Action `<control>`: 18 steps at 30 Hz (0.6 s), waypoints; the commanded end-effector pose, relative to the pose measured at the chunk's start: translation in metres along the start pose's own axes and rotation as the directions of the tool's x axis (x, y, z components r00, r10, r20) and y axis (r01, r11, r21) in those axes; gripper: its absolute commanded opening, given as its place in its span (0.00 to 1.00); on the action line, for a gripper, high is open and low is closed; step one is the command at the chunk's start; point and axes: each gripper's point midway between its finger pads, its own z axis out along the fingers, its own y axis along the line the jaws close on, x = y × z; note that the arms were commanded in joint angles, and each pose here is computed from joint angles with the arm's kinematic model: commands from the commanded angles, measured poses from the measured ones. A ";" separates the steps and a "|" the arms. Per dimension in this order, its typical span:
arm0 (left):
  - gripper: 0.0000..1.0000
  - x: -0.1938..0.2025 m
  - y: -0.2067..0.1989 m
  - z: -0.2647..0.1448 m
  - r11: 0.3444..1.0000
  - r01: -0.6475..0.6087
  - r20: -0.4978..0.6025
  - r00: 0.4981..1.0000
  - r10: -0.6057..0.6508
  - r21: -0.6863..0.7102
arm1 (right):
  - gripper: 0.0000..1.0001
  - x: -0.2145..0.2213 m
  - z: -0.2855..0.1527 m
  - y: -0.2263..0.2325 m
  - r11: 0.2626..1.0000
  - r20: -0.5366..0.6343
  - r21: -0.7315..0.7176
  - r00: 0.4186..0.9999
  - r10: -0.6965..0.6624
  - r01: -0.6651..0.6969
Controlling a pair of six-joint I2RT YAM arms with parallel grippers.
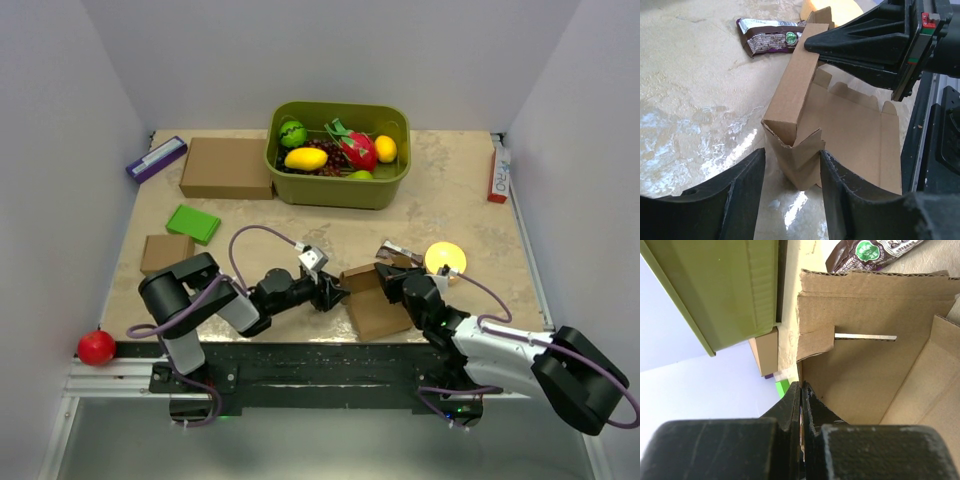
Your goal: Fold the paper box
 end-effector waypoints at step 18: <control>0.33 0.004 0.008 0.033 0.964 -0.030 -0.061 0.998 0.014 -0.266 | 0.00 -0.003 0.002 -0.032 0.992 0.006 0.094 0.997 -0.080 0.079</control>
